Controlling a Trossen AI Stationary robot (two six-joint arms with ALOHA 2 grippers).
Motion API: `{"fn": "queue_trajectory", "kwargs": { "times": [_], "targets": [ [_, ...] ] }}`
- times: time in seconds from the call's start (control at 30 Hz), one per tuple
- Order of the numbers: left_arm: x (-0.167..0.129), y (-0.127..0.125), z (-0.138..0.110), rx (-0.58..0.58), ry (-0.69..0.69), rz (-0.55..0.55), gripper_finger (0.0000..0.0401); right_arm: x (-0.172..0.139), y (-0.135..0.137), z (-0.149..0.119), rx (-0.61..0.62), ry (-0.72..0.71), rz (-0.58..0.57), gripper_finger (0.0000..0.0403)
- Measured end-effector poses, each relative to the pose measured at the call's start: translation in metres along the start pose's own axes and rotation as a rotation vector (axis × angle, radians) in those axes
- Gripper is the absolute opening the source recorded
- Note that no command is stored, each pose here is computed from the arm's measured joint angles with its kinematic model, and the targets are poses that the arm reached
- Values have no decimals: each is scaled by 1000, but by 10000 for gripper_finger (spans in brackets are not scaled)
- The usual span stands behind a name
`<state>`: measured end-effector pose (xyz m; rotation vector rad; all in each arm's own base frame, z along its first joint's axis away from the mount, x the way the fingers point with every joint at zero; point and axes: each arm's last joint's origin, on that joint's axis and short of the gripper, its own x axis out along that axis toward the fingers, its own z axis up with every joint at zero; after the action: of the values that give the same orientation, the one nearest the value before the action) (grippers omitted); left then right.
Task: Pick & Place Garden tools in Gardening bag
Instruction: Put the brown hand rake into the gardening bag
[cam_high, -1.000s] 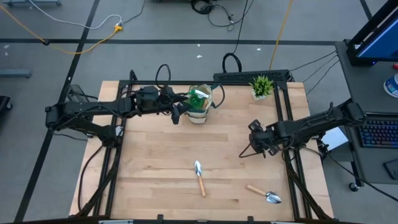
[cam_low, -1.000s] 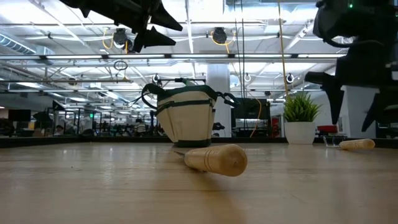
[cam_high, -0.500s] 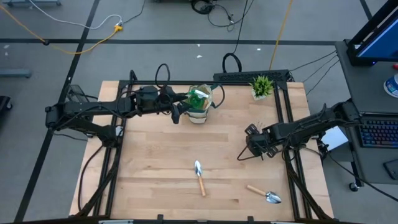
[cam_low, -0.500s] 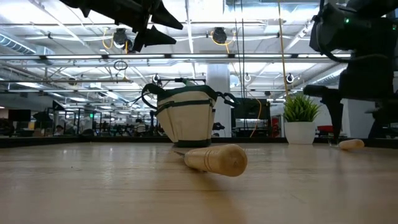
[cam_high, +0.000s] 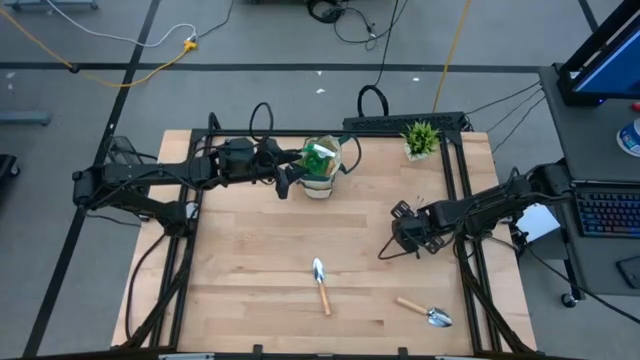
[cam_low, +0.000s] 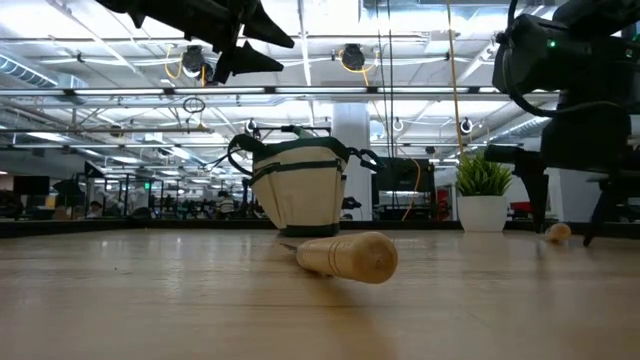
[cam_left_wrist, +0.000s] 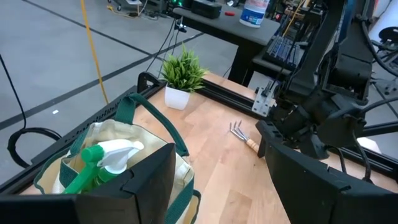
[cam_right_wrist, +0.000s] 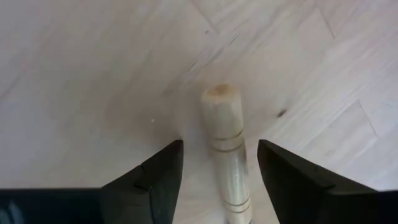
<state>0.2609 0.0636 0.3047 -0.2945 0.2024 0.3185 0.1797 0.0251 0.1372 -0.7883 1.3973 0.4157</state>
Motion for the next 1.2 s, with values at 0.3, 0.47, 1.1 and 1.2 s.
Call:
{"fn": "queue_trajectory", "kwargs": {
  "times": [0.3,0.47,1.1,1.2],
  "targets": [
    [0,0,0,0,0,0,257,1,-2,3,90,-37,-15,108],
    [0,0,0,-1,0,0,257,1,-4,7,145,-72,-38,59],
    [0,0,0,17,2,-1,257,-61,-54,46,360,-290,-269,59],
    [0,0,0,31,3,-1,257,-85,-67,56,430,-377,-303,59]
  ]
}}
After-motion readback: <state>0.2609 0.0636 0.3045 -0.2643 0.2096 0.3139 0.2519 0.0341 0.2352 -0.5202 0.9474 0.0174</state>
